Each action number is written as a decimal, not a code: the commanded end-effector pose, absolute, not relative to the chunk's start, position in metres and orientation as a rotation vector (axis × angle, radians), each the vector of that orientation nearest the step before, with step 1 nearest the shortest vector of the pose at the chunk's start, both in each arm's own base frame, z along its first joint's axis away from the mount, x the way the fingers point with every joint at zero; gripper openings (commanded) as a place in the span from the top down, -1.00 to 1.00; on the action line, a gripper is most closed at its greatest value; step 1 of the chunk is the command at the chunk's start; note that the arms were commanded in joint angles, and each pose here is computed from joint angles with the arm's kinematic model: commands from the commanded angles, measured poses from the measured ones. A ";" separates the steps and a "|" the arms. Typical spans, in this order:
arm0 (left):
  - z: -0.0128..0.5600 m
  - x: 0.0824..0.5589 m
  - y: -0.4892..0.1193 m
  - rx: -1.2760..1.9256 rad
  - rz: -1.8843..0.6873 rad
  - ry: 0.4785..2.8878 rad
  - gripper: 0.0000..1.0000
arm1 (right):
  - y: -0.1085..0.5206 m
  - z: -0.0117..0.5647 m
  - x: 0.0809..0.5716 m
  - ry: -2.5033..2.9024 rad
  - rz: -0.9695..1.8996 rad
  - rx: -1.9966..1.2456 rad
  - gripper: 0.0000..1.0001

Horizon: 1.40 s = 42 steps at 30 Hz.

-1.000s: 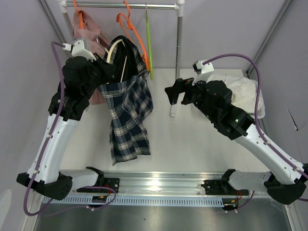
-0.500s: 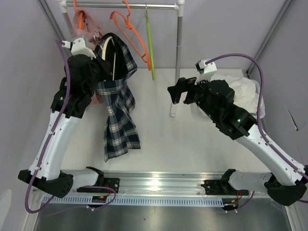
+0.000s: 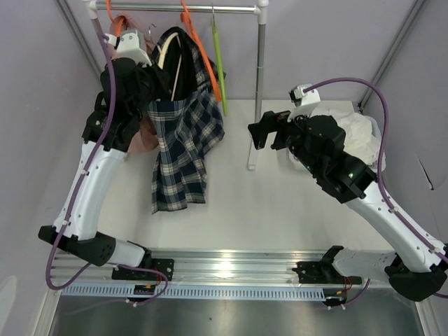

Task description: Place the skirt on the hanger

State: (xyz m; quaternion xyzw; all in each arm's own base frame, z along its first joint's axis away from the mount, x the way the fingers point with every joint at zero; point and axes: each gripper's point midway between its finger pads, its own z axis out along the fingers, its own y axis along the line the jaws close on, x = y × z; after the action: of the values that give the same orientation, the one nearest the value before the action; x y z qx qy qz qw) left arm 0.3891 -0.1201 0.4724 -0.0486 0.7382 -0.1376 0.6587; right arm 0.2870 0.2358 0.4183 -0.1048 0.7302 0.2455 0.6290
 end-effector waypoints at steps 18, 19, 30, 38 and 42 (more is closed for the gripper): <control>0.564 0.425 -0.071 -0.151 -0.251 1.395 1.00 | 0.214 0.431 0.286 1.623 0.533 -0.224 -0.88; 0.566 0.427 -0.066 -0.155 -0.250 1.388 1.00 | 0.213 0.431 0.286 1.623 0.529 -0.225 -0.88; 0.574 0.456 -0.055 -0.081 -0.264 1.345 1.00 | 0.203 0.428 0.286 1.616 0.509 -0.214 -0.88; 0.570 0.479 -0.056 -0.058 -0.295 1.352 1.00 | 0.200 0.430 0.285 1.601 0.511 -0.216 -0.88; 0.572 0.484 -0.056 -0.068 -0.306 1.346 1.00 | 0.199 0.427 0.285 1.604 0.503 -0.221 -0.89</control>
State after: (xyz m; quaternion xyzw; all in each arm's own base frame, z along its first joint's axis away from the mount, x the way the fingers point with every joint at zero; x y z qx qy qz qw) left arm 0.5017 -0.0584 0.4746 -0.0448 0.7302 -0.1192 0.6713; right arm 0.2880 0.2026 0.4149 -0.0955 0.7270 0.2173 0.6443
